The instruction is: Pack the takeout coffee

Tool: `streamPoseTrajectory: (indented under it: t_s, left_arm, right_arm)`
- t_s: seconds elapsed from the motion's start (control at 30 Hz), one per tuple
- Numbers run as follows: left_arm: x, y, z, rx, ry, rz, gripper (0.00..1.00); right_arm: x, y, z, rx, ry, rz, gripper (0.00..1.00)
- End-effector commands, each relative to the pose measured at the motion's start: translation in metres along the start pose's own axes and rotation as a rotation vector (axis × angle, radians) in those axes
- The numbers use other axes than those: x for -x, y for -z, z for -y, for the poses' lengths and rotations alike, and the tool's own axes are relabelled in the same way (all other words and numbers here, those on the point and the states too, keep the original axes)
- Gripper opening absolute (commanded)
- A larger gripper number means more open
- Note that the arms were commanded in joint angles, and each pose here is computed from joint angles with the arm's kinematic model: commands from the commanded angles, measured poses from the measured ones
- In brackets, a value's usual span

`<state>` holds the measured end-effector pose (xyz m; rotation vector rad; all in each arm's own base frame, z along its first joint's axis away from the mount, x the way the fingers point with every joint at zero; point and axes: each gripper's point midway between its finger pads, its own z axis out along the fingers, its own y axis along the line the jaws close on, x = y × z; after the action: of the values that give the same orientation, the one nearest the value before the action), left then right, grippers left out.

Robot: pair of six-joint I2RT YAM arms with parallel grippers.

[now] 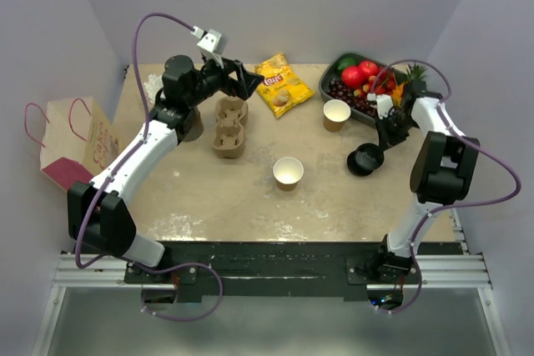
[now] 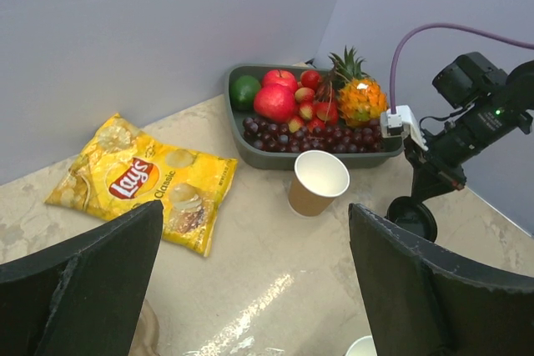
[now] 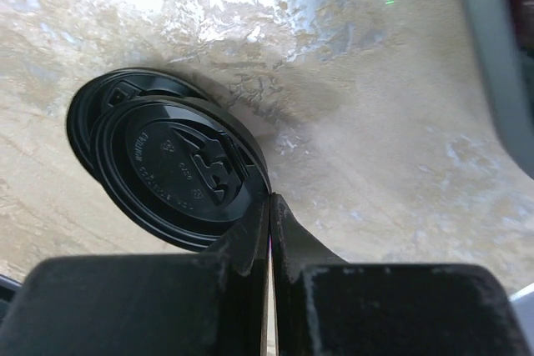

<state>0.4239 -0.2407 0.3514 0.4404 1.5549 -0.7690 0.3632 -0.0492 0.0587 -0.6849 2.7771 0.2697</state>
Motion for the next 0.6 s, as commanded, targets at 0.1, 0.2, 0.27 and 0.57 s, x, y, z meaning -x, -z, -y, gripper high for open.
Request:
streamPoseTrajectory:
  t_s: [0.1,0.2,0.27,0.57]
  left_arm:
    - [0.002,0.013,0.02,-0.078,-0.107,-0.001,0.96]
    - [-0.012,0.019,0.034,-0.121,-0.147,-0.049,0.96]
    - [-0.021,0.028,0.038,-0.125,-0.132,-0.074,0.96]
    - [-0.074,0.05,0.027,-0.039,-0.021,-0.251,0.95]
  right_arm:
    - [0.061,0.124,-0.025,-0.188,0.123,0.307,0.0]
    - [0.072,0.146,-0.058,-0.22,0.239,0.366,0.0]
    - [0.083,0.169,-0.103,-0.252,0.379,0.448,0.0]
    - [0.12,0.204,-0.234,-0.263,0.71,0.856,0.0]
